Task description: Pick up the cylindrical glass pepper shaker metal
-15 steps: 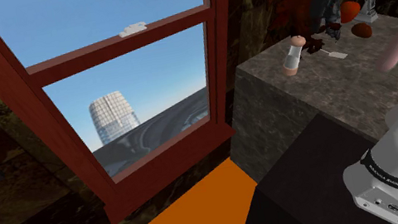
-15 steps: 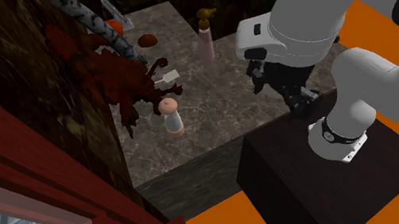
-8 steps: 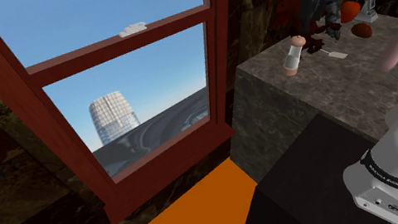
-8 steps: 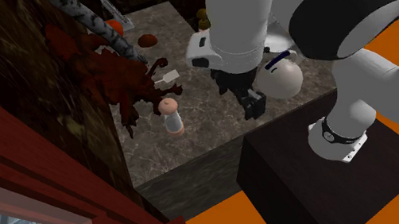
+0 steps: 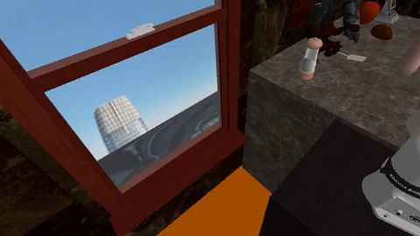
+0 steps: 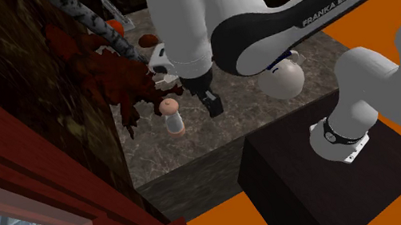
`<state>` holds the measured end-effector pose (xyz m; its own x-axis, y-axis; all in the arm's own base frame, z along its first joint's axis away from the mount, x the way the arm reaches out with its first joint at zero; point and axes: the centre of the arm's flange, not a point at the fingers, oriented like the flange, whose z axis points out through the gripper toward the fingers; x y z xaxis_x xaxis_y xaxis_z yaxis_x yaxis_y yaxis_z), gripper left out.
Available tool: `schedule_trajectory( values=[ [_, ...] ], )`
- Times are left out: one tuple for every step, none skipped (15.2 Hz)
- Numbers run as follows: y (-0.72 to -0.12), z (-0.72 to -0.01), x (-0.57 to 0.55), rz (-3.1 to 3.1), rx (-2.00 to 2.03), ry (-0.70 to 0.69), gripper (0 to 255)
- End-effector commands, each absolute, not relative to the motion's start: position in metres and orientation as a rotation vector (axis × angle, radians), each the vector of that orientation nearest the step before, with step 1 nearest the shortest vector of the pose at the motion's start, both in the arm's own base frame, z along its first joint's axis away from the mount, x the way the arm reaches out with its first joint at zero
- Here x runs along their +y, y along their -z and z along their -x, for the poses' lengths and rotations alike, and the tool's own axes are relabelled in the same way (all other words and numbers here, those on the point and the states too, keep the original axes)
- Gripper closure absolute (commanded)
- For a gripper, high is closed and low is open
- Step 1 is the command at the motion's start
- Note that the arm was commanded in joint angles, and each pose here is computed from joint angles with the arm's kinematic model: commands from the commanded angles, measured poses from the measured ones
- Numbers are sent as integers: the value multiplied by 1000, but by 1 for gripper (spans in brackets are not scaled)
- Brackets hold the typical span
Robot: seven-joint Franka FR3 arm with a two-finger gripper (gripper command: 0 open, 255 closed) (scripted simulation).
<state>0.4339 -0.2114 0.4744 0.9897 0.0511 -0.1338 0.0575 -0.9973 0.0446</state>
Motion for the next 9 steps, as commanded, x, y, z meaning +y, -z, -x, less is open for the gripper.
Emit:
schedule_trajectory(
  values=[
    [-464,-447,-233,-3087,77,216,0],
    [-458,-454,-243,-3089,73,222,0],
    [-452,-460,-254,-3090,69,227,0],
    [-446,-466,-265,-3092,64,232,0],
    [-440,-472,-275,-3093,60,237,0],
    [-433,-479,-286,-3094,56,242,0],
    [-427,-485,-296,-3096,52,248,0],
    [-421,-491,-307,-3097,48,253,0],
    [-415,-497,-317,-3098,44,258,0]
  ],
)
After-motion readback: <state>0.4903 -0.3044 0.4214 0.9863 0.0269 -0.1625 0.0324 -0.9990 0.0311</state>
